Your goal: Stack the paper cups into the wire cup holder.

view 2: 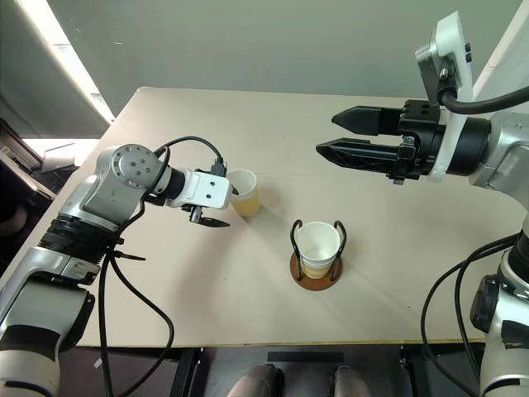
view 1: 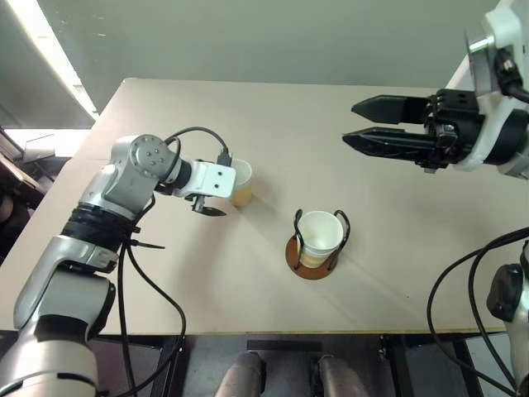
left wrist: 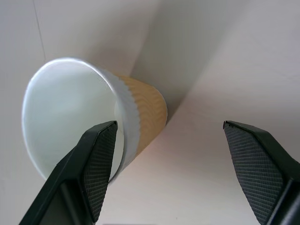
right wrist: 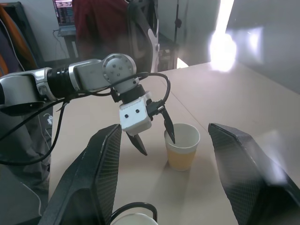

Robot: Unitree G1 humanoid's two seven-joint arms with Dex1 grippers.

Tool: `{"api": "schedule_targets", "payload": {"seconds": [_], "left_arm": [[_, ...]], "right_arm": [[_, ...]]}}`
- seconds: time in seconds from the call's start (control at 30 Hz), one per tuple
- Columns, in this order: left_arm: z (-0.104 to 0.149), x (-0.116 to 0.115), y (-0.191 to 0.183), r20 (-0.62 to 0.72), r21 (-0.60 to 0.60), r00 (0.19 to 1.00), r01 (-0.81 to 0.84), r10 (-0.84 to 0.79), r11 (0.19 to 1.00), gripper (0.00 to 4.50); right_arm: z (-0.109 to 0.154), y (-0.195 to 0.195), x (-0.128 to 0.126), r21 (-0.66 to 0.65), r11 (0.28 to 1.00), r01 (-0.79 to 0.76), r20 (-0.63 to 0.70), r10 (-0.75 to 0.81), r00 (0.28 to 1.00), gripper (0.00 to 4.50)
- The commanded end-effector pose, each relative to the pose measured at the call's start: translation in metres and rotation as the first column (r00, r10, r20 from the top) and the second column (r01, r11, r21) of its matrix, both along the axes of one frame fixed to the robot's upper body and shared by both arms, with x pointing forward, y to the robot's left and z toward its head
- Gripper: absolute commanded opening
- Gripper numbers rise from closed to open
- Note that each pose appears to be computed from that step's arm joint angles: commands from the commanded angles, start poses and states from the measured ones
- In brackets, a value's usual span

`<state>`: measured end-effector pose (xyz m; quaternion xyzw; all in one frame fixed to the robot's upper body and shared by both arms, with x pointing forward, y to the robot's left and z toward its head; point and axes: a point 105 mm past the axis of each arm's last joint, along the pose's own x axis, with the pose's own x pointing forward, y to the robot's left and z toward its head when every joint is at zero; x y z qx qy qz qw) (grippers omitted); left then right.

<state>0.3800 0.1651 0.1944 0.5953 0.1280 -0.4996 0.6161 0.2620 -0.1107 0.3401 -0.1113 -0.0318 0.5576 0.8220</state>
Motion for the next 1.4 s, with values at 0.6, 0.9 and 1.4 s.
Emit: {"api": "schedule_targets", "payload": {"seconds": [0.6, 0.9, 1.4], "left_arm": [[0.033, 0.011, -0.016, 0.117, 0.001, 0.992, 0.053, -0.053, 0.999, 3.89], [0.015, 0.020, -0.020, 0.083, 0.007, 0.995, 0.061, -0.061, 0.998, 3.70], [0.046, -0.008, -0.037, -0.069, -0.076, 0.971, 0.222, -0.228, 0.972, 0.03]], "right_arm": [[0.007, -0.004, -0.008, -0.016, 1.000, -0.003, 0.016, 0.003, 1.000, 3.02], [0.005, -0.005, -0.008, -0.027, 1.000, 0.002, 0.024, -0.001, 1.000, 3.05], [-0.011, -0.039, -0.019, 0.008, 0.995, -0.097, 0.127, 0.095, 0.987, 3.06]]}}
